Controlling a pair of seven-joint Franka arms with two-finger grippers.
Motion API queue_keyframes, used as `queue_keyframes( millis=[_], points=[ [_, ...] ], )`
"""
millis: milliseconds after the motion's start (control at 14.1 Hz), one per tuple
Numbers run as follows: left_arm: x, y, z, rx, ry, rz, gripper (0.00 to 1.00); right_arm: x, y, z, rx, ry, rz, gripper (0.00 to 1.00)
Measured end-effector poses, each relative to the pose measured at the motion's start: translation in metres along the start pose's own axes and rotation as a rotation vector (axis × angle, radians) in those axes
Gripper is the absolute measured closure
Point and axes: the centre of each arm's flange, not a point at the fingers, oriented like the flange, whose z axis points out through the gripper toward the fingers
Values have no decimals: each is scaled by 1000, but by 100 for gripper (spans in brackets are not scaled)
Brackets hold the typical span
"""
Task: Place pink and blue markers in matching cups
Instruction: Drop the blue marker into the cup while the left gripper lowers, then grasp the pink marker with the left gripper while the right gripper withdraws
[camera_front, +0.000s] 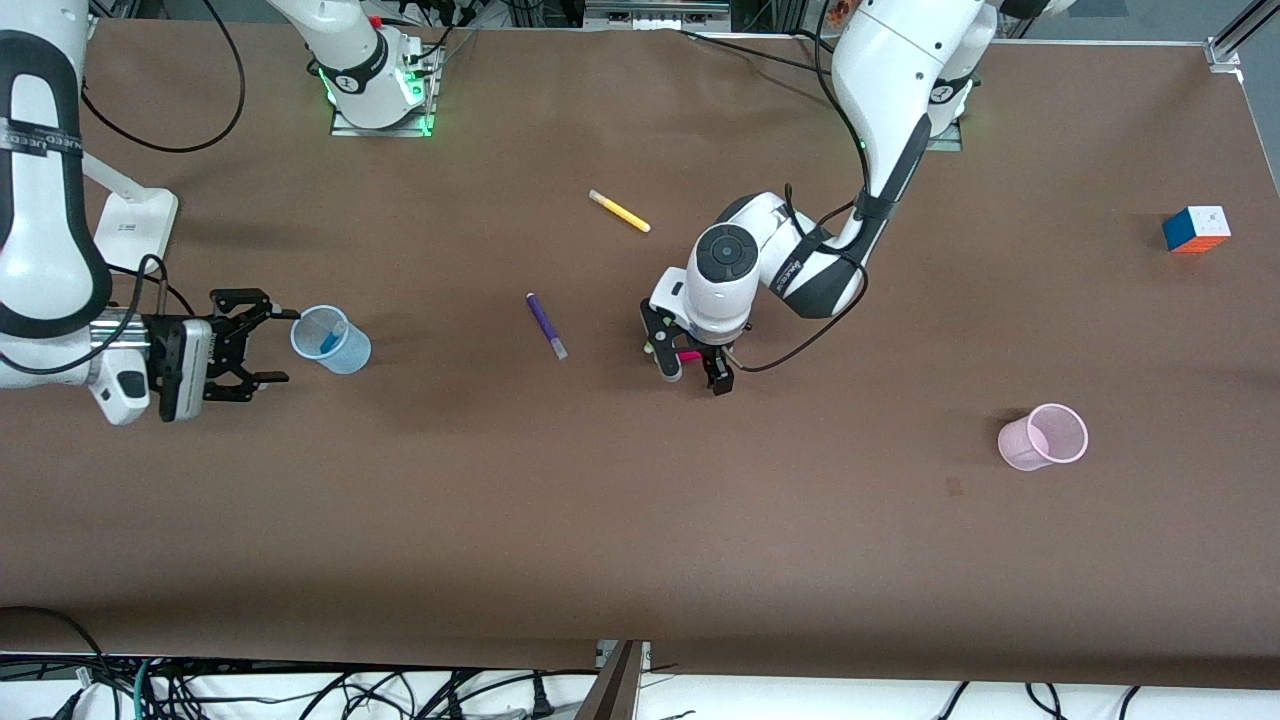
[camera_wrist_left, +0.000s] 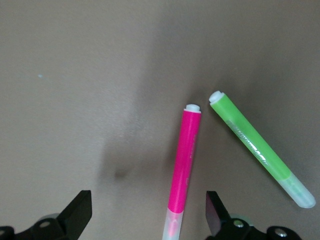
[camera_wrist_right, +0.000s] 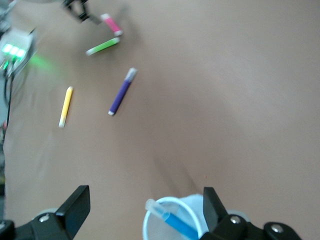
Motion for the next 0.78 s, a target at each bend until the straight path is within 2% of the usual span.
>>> queue_keyframes(
  millis=[213, 426, 640, 782],
  points=[
    [-1, 4, 7, -6, -7, 10, 0, 23, -19, -26, -77, -94, 303, 0],
    [2, 14, 10, -10, -12, 28, 0, 50, -41, -23, -201, -219, 547, 0],
    [3, 22, 19, -18, -24, 39, 0, 74, -65, -14, -326, -267, 808, 0],
    [4, 28, 29, -27, -35, 48, 0, 85, -93, -21, -434, -303, 861, 0]
  ],
)
